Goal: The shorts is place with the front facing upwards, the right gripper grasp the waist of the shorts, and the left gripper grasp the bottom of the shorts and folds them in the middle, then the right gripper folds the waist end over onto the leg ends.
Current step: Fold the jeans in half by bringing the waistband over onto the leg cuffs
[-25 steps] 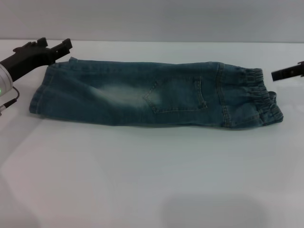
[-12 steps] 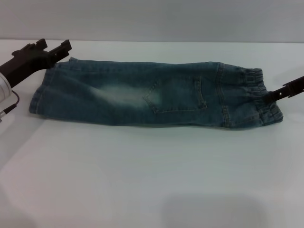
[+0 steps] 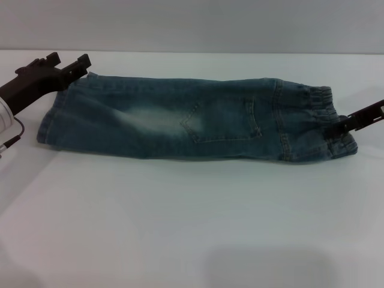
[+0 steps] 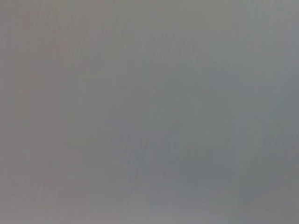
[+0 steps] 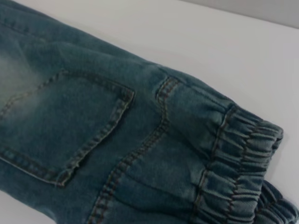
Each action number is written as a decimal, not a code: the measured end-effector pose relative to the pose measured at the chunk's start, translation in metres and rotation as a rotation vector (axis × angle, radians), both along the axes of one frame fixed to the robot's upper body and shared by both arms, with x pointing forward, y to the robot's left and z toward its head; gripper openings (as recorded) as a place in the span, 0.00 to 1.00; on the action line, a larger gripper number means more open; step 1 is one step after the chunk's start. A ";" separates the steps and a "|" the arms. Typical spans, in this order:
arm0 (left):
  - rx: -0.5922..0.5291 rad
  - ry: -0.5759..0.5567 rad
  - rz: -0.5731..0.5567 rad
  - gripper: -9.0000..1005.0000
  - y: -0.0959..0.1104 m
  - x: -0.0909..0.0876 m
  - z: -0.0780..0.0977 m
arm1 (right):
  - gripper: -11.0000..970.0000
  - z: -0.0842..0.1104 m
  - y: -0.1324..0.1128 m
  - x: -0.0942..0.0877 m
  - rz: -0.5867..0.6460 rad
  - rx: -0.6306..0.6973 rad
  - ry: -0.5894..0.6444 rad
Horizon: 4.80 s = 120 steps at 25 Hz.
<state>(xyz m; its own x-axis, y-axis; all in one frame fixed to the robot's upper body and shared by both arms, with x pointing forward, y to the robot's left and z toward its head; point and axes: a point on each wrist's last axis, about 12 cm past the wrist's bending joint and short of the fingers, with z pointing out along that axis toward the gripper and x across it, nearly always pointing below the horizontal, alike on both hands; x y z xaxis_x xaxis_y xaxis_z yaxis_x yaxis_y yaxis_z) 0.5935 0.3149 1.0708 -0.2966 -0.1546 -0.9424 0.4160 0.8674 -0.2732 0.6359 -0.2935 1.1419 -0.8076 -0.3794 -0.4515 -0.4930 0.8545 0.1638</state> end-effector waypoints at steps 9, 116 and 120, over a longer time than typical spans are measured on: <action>-0.005 -0.002 -0.003 0.82 0.000 -0.001 0.000 | 0.70 -0.011 0.004 0.002 -0.005 -0.017 -0.016; 0.007 0.005 -0.207 0.82 -0.058 -0.009 -0.020 | 0.04 0.083 0.009 -0.070 0.261 0.096 -0.099; 0.036 0.013 -0.268 0.82 -0.077 -0.008 -0.024 | 0.04 0.097 0.014 -0.077 0.309 0.136 -0.127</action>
